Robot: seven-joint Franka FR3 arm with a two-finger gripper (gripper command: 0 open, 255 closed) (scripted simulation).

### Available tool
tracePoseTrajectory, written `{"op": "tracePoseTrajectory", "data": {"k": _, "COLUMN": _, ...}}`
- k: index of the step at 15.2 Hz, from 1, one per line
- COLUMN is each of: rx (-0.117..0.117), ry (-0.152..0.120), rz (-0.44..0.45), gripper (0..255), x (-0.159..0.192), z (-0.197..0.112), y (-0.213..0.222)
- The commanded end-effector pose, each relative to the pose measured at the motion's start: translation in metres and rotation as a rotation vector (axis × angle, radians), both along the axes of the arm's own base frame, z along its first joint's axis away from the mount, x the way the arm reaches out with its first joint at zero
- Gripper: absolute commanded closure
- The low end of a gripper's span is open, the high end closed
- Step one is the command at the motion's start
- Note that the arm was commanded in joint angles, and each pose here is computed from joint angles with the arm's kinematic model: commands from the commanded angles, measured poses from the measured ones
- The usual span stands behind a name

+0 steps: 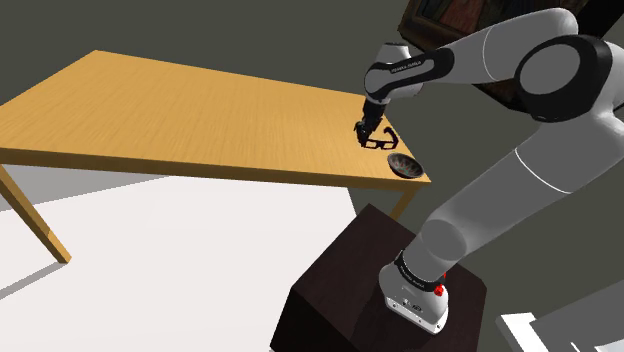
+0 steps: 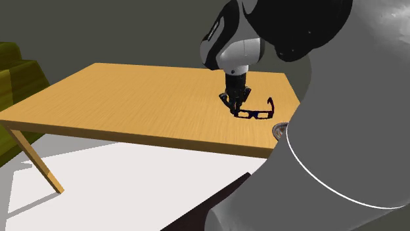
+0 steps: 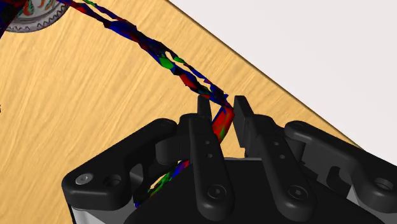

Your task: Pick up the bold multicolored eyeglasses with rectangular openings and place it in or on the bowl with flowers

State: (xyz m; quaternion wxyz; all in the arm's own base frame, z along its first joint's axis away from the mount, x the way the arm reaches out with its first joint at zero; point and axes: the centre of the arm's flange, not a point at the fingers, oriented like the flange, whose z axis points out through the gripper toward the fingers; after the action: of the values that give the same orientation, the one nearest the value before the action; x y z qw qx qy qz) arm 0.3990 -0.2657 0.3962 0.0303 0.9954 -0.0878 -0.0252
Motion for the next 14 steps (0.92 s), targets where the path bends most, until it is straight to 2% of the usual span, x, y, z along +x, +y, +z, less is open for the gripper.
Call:
{"op": "tracePoseTrajectory", "data": {"k": 1, "rx": 0.001, "ry": 0.000, "rz": 0.001, "gripper": 255, "x": -0.023, "z": 0.001, "y": -0.015}}
{"op": "tracePoseTrajectory", "data": {"k": 13, "rx": 0.001, "ry": 0.000, "rz": 0.001, "gripper": 255, "x": -0.155, "z": 0.011, "y": -0.110}}
{"op": "tracePoseTrajectory", "data": {"k": 14, "rx": 0.001, "ry": 0.000, "rz": 0.001, "gripper": 255, "x": -0.155, "z": 0.006, "y": -0.110}}
